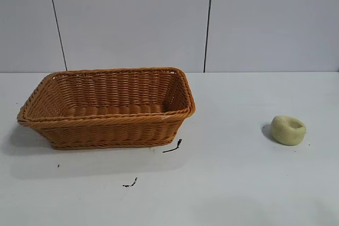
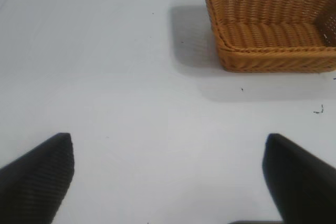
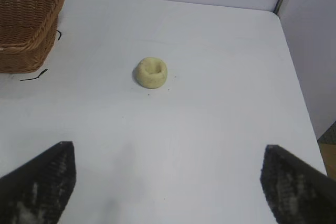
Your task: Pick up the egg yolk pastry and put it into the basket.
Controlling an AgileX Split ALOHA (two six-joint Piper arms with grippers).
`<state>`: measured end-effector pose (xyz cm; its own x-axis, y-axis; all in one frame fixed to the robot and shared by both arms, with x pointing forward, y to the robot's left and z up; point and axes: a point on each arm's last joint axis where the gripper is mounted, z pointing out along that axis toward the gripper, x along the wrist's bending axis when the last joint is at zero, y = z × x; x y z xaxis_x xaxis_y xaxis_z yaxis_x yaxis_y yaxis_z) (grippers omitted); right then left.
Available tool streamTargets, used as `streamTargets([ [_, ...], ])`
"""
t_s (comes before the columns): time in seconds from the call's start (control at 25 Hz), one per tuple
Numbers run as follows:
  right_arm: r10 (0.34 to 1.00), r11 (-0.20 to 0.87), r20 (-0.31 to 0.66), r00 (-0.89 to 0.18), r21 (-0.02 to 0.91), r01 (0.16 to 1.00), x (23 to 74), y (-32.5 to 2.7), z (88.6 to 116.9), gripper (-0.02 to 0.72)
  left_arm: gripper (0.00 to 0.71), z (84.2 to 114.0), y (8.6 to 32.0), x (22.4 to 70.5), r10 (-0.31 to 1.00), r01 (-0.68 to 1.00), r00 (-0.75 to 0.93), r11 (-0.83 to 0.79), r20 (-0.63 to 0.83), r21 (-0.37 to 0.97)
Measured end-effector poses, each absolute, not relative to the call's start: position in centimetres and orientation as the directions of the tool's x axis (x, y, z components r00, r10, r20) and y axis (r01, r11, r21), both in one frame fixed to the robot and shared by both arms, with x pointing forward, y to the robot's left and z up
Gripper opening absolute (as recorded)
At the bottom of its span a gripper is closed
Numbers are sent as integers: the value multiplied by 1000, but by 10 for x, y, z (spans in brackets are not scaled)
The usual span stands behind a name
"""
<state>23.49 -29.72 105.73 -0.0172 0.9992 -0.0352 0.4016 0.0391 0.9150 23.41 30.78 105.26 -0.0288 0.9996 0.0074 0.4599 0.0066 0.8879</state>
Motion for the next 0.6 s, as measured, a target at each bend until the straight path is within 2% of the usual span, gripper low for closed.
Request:
streamTargets([
  [0.36, 999, 39, -35, -18, 910, 412, 237, -297, 1059, 664, 696, 1053, 308, 234, 1000, 460, -29, 7, 7, 888],
  [0.44, 999, 38, -33, -19, 890, 454, 246, -297, 1065, 664, 696, 1053, 308, 234, 1000, 460, -29, 7, 7, 888],
  [0.6, 999, 37, -28, -24, 801, 598, 284, -298, 1083, 664, 696, 1053, 308, 234, 1000, 460, -29, 7, 7, 888],
])
